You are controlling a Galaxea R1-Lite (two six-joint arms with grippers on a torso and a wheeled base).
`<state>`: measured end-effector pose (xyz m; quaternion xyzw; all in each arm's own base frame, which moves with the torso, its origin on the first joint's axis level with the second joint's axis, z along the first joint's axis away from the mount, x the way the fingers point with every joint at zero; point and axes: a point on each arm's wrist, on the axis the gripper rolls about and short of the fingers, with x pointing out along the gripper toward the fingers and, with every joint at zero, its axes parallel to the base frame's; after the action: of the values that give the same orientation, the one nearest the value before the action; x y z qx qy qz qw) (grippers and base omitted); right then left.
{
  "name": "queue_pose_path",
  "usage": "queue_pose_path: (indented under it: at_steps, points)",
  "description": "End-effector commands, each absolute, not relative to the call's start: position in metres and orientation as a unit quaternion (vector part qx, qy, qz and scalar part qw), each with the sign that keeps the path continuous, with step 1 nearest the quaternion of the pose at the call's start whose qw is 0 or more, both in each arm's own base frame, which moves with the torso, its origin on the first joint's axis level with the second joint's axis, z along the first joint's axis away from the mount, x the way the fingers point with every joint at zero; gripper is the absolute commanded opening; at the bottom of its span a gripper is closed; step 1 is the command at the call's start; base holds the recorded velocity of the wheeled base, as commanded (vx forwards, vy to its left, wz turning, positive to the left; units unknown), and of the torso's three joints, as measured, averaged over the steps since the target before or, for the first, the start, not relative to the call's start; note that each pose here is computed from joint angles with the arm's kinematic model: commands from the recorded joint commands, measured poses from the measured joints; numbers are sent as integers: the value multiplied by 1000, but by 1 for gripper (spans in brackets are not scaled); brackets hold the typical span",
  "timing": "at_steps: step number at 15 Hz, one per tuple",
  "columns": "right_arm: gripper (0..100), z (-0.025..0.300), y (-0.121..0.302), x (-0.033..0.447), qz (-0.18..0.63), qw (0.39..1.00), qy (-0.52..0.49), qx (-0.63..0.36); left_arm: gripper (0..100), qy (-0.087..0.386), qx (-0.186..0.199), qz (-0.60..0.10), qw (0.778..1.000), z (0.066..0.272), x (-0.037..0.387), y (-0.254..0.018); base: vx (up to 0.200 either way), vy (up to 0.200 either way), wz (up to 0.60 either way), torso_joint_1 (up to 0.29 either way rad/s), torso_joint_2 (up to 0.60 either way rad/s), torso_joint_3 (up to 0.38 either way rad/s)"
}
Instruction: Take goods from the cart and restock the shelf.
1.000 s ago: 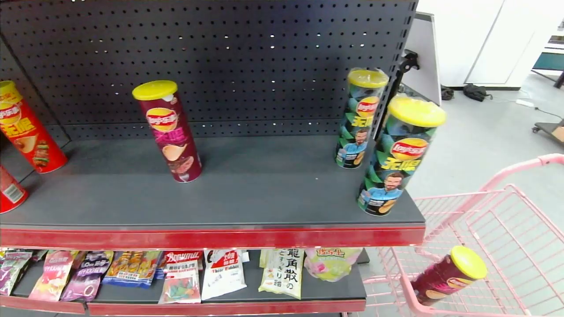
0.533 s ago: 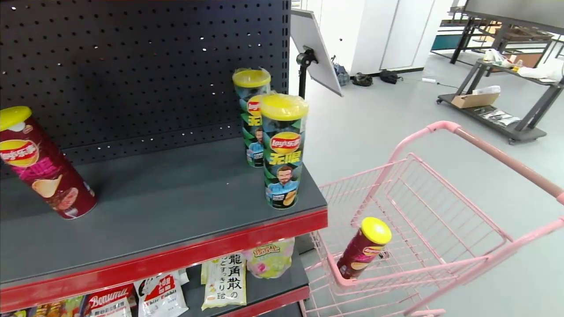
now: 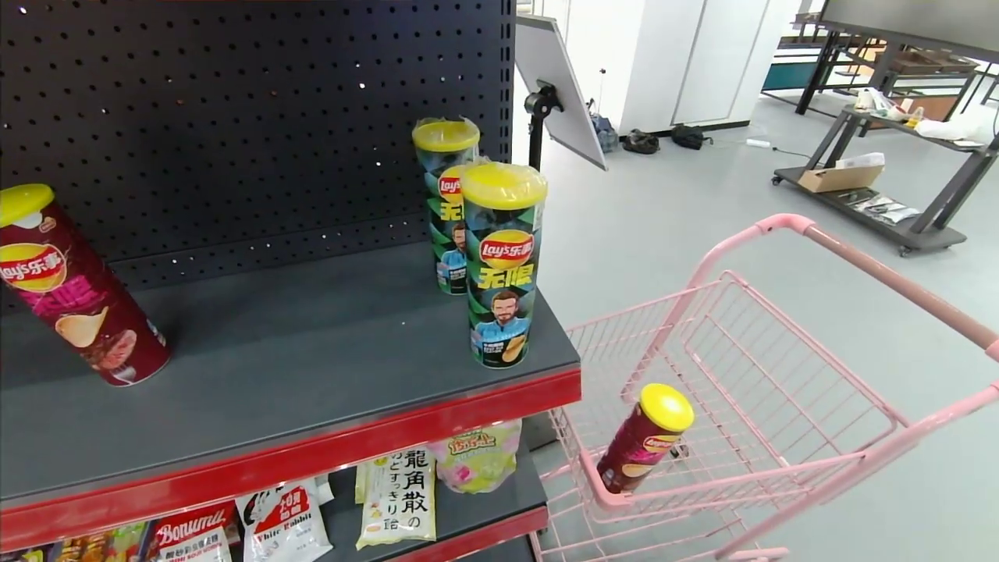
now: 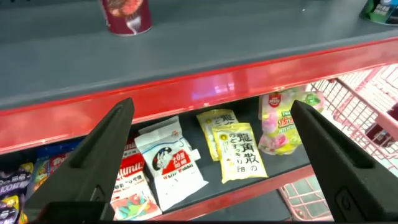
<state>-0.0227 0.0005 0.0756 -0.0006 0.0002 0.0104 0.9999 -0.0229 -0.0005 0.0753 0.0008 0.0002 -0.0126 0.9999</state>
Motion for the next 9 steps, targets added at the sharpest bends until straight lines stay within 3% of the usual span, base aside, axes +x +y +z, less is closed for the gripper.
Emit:
queue_pose_path:
  at_steps: [1,9]
  points:
    - [100,76,0,-23,11,1000,1,-1,100,1,1,-12,1000,75,-23,-1,0,0,0,-124,330,183]
    - [100,76,0,-23,8,1000,1,0,100,1,1,-12,1000,75,-23,-1,0,0,0,-156,441,279]
